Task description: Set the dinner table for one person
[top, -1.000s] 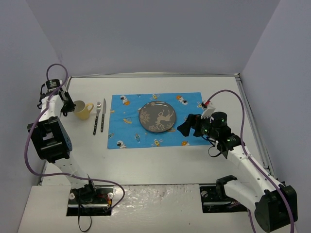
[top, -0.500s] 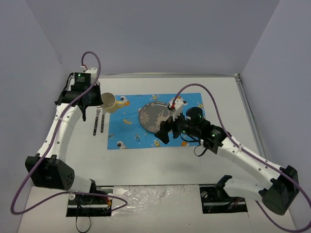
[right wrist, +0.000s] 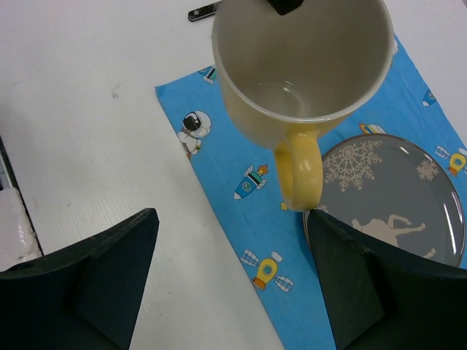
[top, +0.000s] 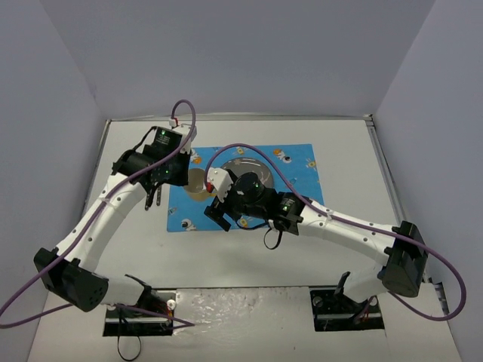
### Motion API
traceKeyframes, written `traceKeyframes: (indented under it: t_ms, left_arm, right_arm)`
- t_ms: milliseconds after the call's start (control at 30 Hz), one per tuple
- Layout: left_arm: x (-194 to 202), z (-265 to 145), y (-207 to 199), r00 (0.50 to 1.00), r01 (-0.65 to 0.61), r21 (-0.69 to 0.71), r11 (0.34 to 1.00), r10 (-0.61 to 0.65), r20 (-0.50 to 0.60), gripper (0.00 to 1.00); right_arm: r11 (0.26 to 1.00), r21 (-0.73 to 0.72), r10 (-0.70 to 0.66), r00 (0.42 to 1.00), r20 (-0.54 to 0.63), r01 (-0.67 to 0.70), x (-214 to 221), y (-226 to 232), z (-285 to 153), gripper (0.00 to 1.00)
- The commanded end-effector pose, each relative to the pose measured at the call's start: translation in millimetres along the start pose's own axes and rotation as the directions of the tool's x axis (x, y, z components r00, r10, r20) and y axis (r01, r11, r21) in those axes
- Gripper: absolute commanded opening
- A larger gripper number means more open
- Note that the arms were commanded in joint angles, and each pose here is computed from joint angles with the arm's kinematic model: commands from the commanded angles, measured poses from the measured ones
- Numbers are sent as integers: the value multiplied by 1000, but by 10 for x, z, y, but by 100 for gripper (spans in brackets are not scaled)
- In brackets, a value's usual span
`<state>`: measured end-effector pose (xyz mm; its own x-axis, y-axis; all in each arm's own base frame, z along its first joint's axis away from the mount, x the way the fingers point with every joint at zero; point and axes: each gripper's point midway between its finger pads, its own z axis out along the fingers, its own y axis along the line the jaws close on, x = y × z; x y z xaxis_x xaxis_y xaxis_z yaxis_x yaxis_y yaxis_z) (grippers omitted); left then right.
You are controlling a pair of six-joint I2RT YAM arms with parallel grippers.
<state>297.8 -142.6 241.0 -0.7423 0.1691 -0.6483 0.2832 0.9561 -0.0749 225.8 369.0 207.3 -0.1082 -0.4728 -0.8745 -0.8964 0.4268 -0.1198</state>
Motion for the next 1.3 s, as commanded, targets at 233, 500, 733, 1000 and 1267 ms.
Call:
traceKeyframes:
  t_ms: [233, 500, 733, 1000, 1267]
  left_arm:
    - [-164, -285, -109, 993, 5, -9, 1000, -4, 121, 0]
    - [-143, -253, -121, 993, -3, -10, 1000, 4, 115, 0]
    - [-137, -236, -177, 993, -9, 22, 1000, 7, 115, 0]
    - [-121, -269, -269, 992, -25, 76, 997, 15, 125, 0]
    - [-106, -305, -303, 991, -34, 101, 994, 20, 135, 0]
  right_arm:
    - [990, 128, -70, 995, 73, 60, -386, -273, 127, 68]
    - [988, 135, -84, 994, 66, 75, -377, -291, 179, 56]
    - [989, 124, -94, 994, 61, 86, -341, -276, 225, 45]
    - [988, 128, -99, 993, 70, 90, -351, -285, 249, 40]
    - [988, 126, -97, 992, 79, 86, -323, -268, 255, 17]
